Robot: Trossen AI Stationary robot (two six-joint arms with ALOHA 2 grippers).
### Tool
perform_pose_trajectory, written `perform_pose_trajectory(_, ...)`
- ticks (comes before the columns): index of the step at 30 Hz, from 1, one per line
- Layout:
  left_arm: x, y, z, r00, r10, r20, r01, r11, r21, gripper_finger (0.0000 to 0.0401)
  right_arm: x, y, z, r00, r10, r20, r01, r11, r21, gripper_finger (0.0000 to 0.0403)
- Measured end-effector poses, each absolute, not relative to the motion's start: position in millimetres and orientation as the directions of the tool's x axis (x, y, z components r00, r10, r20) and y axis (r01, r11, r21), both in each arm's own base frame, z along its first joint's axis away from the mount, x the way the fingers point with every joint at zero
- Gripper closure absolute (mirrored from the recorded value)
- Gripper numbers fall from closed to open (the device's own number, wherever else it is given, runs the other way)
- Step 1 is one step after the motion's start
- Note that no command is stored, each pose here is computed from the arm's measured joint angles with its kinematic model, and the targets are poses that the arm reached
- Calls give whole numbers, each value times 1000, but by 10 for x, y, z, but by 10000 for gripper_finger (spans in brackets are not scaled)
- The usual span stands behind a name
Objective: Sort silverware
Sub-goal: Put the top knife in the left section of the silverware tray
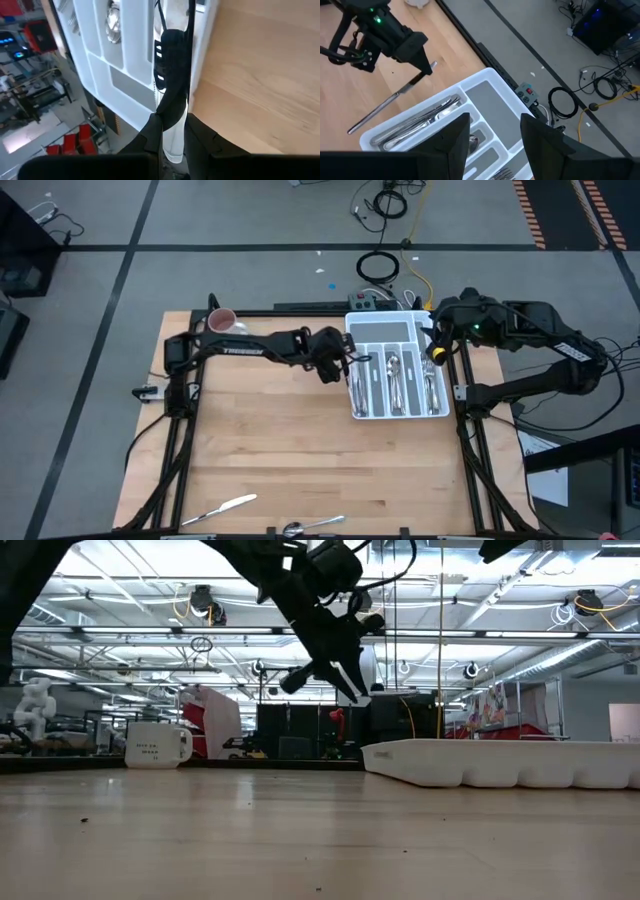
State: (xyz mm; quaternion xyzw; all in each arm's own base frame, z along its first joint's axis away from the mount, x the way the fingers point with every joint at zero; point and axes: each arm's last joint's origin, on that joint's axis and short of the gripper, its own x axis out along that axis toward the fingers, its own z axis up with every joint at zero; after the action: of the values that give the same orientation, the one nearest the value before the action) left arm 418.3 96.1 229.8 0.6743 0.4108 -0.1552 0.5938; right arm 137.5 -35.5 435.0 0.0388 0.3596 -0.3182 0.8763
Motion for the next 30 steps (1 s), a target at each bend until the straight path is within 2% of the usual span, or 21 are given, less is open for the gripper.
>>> perform_pose_trajectory(10, 4545, 1028, 2333, 681, 351, -642, 693, -26, 720, 352, 1377, -356, 4350, 539, -530, -655, 589, 793, -156, 236)
perform_pose_trajectory(15, 4699, 1060, 2265, 684, 344, -644, 707, -93, 701, 352, 1377, -355, 4350, 539, -529, -655, 591, 792, -153, 236)
perform_pose_trajectory(24, 4651, 1106, 2185, 623, 330, -709, 773, -119, 623, 352, 1377, -355, 4350, 540, -528, -655, 591, 792, -152, 236)
perform_pose_trajectory(30, 4640, 1163, 2185, 633, 303, -712, 766, -117, 632, 352, 1378, -355, 4349, 540, -528, -655, 591, 792, -151, 236)
